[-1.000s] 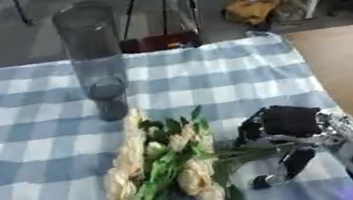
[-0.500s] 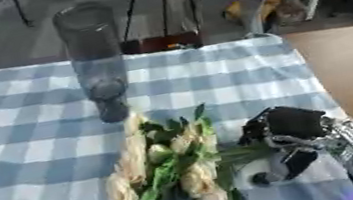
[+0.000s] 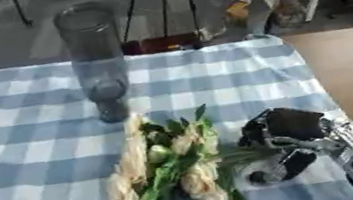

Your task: Arrange flowers into the vase.

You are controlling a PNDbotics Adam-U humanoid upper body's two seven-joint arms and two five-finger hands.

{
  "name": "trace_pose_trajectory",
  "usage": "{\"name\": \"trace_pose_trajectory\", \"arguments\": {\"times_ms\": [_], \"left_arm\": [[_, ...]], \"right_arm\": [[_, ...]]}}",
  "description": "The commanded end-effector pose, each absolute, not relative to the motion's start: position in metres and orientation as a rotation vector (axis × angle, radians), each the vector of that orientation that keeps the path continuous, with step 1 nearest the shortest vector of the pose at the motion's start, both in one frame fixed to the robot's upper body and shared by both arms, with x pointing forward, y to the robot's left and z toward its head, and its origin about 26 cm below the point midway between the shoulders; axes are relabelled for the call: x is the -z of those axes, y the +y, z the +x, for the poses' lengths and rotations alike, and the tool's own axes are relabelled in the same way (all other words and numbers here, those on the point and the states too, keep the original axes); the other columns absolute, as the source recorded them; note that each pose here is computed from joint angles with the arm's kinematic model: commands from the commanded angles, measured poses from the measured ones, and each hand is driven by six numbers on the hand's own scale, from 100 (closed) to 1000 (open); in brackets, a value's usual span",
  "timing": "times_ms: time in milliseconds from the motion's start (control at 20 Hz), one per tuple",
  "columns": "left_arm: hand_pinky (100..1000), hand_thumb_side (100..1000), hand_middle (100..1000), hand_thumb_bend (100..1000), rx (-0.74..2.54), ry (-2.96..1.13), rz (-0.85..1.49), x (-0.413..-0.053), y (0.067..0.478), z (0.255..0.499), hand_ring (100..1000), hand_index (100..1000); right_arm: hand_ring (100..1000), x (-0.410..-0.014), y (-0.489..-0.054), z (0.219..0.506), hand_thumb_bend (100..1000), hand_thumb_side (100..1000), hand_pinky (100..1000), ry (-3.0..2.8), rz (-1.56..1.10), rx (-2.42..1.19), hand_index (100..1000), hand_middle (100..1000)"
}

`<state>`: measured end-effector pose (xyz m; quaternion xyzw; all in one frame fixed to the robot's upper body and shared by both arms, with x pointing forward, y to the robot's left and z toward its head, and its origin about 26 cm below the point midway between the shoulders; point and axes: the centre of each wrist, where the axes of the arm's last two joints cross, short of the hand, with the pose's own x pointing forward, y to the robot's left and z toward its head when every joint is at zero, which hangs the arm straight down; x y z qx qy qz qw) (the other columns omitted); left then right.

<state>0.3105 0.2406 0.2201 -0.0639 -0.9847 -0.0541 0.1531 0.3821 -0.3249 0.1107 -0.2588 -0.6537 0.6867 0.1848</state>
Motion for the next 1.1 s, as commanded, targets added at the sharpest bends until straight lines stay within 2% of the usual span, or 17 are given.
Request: {"name": "trace_pose_trajectory", "arguments": {"times_ms": [50,250,900,950,1100], "left_arm": [[564,918,597,100,0.166,-2.842,-0.185,-0.2254,0.2401,0.3083,680,882],[563,919,596,100,0.167,-2.841,-0.188,-0.2252,0.2397,0.3082,680,882],[563,936,592,100,0.166,-2.835,-0.195,-0.2246,0.2390,0.3082,677,881],[562,938,591,100,0.165,-2.835,-0.196,-0.2246,0.2390,0.3082,676,882],[561,943,589,100,0.167,-2.833,-0.198,-0.2245,0.2385,0.3082,675,882]], "right_arm": [[456,-0.1181,-0.3274,0.3829,328,729,401,-1.842,-0.742,-1.940,719,518],[441,-0.1201,-0.3269,0.3835,293,733,370,-1.859,-0.752,-1.926,702,504],[425,-0.1144,-0.3286,0.3861,321,620,355,-1.859,-0.794,-1.934,684,489],[388,-0.1138,-0.3286,0.3861,328,622,327,-1.865,-0.797,-1.929,663,467],[362,-0.1124,-0.3282,0.3859,310,642,311,-1.899,-0.818,-1.893,630,447]]}}
